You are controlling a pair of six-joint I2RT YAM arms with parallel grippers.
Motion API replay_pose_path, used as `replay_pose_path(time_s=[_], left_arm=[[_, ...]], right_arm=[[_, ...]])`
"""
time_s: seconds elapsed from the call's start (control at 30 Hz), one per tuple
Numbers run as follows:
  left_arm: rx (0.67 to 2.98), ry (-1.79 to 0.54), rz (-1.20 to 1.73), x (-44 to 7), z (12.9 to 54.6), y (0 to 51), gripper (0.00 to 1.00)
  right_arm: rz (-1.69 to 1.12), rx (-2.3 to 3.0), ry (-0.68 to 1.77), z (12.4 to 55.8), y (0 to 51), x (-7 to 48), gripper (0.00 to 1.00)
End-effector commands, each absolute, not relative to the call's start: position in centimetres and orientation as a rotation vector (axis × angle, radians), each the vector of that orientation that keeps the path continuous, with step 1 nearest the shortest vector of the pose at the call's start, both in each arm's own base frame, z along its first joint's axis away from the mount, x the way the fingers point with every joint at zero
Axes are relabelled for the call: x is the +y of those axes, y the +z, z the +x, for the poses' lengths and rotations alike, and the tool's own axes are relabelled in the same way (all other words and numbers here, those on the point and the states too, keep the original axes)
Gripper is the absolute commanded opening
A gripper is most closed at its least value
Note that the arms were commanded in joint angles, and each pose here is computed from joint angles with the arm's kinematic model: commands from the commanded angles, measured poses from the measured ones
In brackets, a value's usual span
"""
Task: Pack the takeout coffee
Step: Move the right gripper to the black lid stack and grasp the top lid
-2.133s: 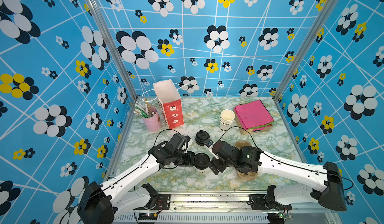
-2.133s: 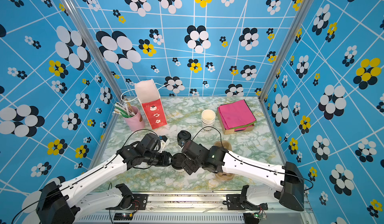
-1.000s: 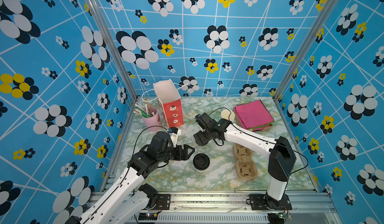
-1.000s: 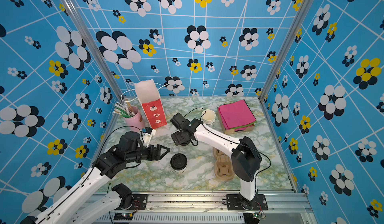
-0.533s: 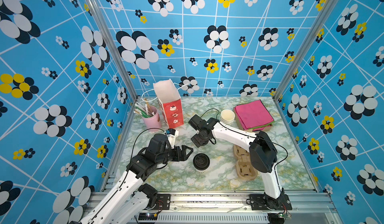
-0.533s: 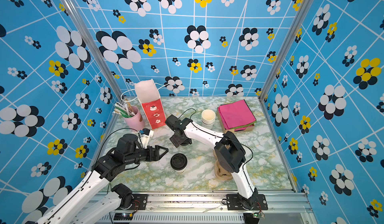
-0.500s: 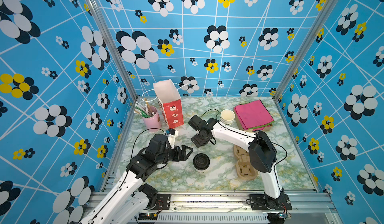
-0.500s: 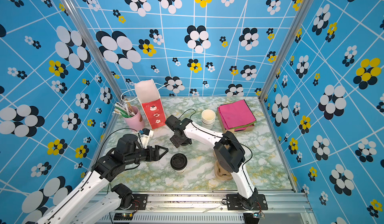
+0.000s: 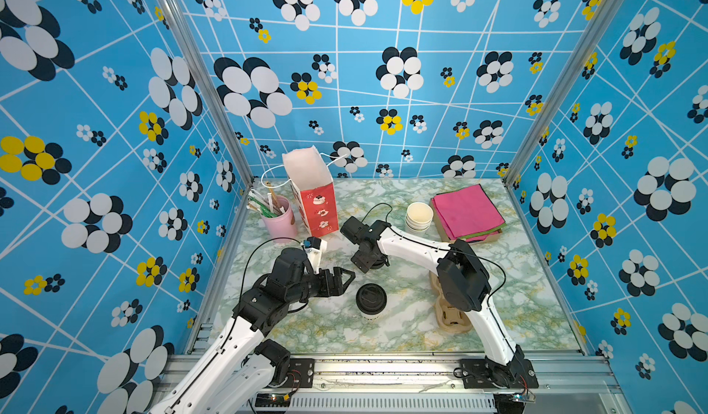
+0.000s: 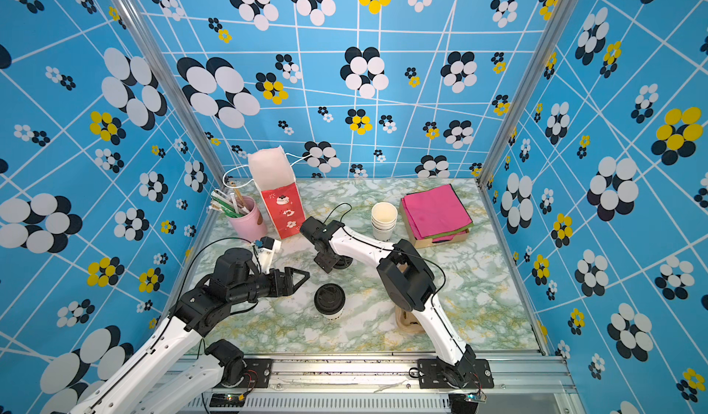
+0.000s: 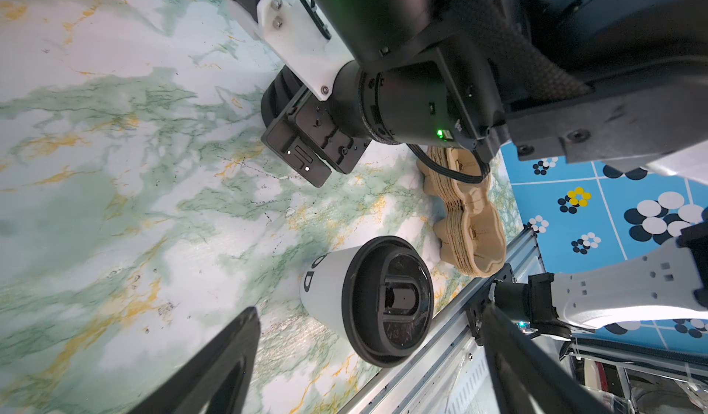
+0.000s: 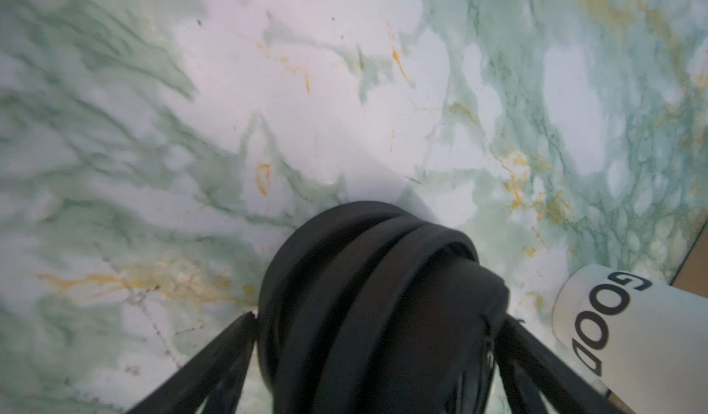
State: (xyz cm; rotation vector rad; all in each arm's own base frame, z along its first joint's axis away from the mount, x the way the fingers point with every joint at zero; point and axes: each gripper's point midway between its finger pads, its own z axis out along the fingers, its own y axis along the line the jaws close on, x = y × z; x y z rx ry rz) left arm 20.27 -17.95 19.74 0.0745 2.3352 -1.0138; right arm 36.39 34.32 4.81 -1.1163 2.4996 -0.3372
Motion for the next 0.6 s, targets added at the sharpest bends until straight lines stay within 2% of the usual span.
replay_pose_path(time_s=[0.0,0.57], left_arm=[[2.338,-1.033,0.068,-18.0,20.2,19.4,0.91],[2.345,-1.038,0.055,-18.0,20.4,18.8,0.91]], right_arm=[[-1.163,2.47,-0.477,37.4,4.5,33.1,0.99],[-1.19,2.352,-0.697,44.7,4.7,30.9,0.99]])
